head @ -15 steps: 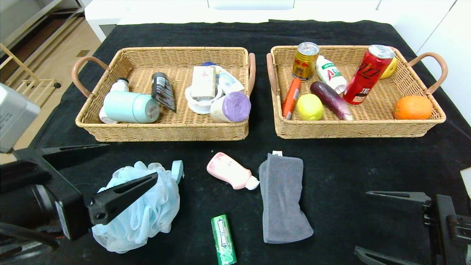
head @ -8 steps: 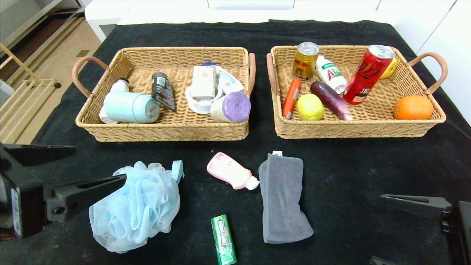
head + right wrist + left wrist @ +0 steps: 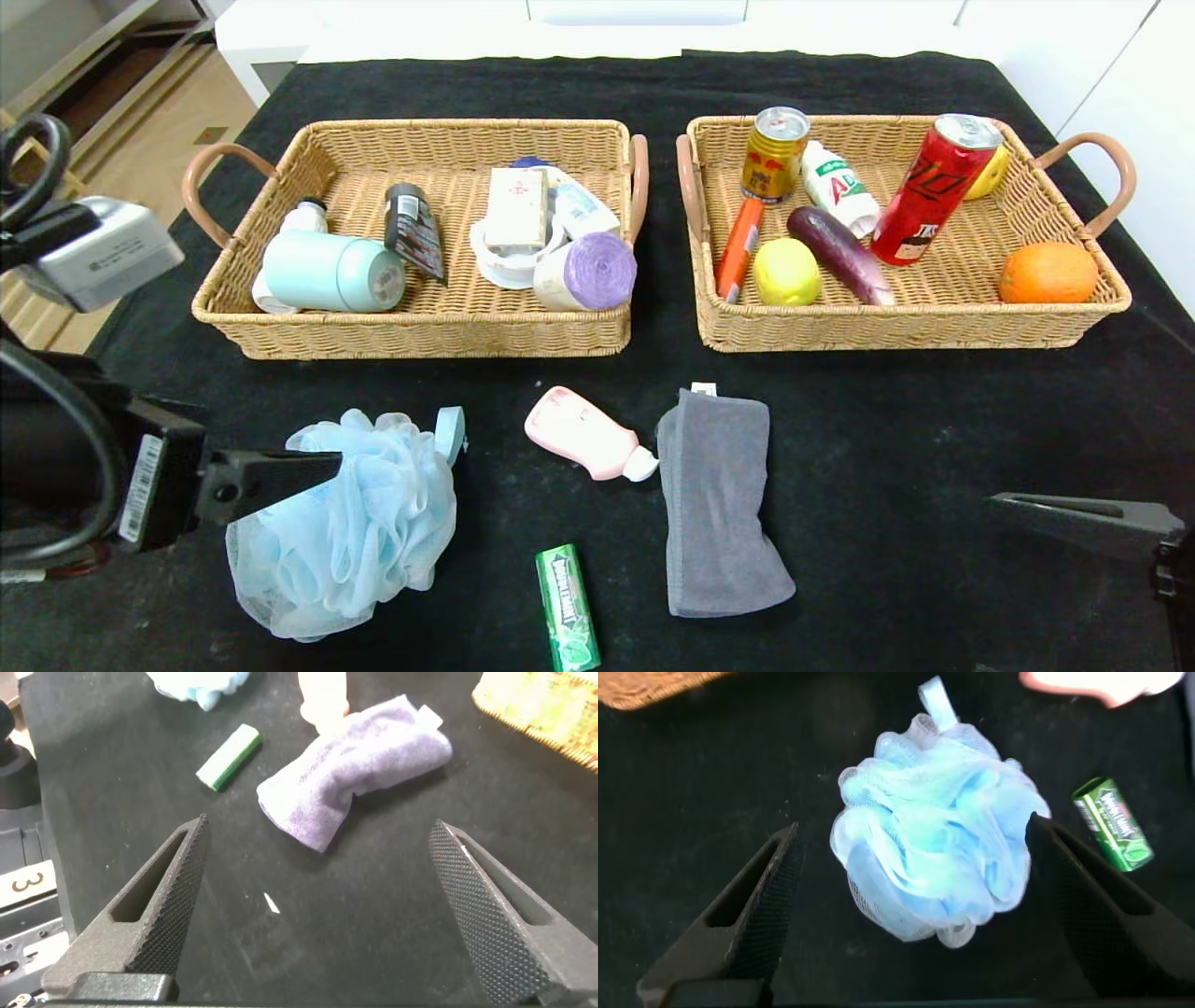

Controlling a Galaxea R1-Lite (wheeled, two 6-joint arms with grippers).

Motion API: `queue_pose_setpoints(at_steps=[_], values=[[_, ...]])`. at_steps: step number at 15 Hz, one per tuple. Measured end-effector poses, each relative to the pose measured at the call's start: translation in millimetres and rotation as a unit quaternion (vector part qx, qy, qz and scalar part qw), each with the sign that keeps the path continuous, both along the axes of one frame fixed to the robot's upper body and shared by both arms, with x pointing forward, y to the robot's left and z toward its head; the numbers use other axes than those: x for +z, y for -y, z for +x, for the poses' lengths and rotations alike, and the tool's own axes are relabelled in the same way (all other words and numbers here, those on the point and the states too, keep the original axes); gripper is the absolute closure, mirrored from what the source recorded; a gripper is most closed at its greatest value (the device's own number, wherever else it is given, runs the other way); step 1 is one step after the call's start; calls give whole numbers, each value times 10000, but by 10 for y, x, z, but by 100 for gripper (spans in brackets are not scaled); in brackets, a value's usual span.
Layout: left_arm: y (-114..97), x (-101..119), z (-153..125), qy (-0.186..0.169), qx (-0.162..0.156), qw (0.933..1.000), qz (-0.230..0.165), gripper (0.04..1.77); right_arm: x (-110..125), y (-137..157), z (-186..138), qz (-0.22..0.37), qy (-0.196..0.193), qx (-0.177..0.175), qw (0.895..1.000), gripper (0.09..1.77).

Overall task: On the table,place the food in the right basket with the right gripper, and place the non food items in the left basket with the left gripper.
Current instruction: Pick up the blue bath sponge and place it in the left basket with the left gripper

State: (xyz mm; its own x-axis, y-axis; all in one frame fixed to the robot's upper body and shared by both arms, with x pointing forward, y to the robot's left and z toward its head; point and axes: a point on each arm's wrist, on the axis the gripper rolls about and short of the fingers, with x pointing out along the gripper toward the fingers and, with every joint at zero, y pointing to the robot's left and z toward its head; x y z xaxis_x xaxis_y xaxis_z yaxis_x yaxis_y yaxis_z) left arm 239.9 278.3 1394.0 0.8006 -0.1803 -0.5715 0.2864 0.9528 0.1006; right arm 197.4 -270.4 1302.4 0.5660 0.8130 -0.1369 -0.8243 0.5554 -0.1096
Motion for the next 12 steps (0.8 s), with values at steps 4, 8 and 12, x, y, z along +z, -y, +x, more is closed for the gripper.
queue_pose_setpoints(at_steps=[4, 8, 12], values=[[35, -69, 232, -235, 177, 9995, 106, 9, 28, 19, -42, 52, 101, 5, 9999, 16], [61, -152, 329, -445, 170, 9988, 92, 9, 32, 24, -50, 60, 119, 2, 9999, 16], [85, -272, 364, -760, 29, 9971, -70, 9, 25, 25, -52, 56, 118, 5, 9999, 15]])
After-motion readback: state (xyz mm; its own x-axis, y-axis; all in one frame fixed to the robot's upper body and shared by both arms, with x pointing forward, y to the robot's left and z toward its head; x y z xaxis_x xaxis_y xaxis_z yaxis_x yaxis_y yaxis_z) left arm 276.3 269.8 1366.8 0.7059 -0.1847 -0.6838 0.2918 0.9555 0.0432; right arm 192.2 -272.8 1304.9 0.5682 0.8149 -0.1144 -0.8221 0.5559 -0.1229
